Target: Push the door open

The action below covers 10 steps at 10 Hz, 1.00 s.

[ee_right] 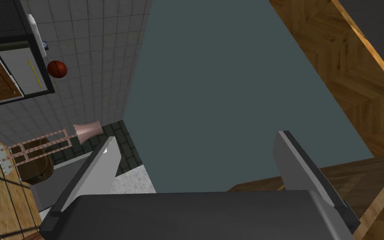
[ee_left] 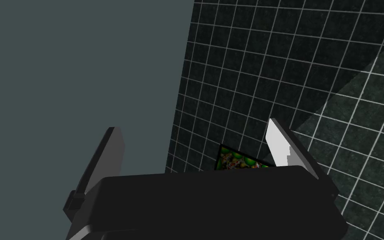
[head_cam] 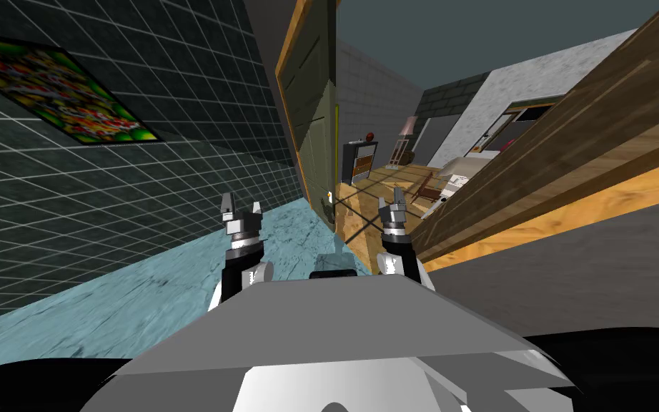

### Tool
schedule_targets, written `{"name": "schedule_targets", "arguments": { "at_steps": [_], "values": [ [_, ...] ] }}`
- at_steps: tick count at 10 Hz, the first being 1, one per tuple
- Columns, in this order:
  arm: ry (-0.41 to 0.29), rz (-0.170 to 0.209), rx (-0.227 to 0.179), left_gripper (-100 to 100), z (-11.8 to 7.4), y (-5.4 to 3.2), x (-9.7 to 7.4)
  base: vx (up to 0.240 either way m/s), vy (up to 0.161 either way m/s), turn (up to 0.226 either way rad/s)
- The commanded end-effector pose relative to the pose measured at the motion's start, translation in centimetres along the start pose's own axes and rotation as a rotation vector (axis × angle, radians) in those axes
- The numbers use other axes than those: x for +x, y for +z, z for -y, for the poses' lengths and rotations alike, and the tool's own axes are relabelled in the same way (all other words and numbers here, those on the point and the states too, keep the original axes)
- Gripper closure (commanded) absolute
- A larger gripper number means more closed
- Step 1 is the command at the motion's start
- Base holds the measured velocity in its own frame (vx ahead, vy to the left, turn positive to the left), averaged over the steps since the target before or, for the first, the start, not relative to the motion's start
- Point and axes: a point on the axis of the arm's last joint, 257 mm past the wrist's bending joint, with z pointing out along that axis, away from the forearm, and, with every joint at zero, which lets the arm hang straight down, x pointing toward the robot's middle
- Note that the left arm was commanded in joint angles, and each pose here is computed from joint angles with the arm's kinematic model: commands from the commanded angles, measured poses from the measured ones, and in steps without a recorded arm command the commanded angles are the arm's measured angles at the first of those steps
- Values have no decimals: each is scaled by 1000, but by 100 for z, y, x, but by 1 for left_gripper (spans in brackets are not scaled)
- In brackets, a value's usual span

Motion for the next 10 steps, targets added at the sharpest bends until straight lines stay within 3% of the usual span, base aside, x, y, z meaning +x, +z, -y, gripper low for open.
{"name": "schedule_targets", "arguments": {
  "at_steps": [1,10],
  "values": [
    [-10,-15,-17,-100,-125,-19,61,186,-8,-68],
    [-60,-92,-110,-100,-778,-174,412,98,52,-86]
  ]
}}
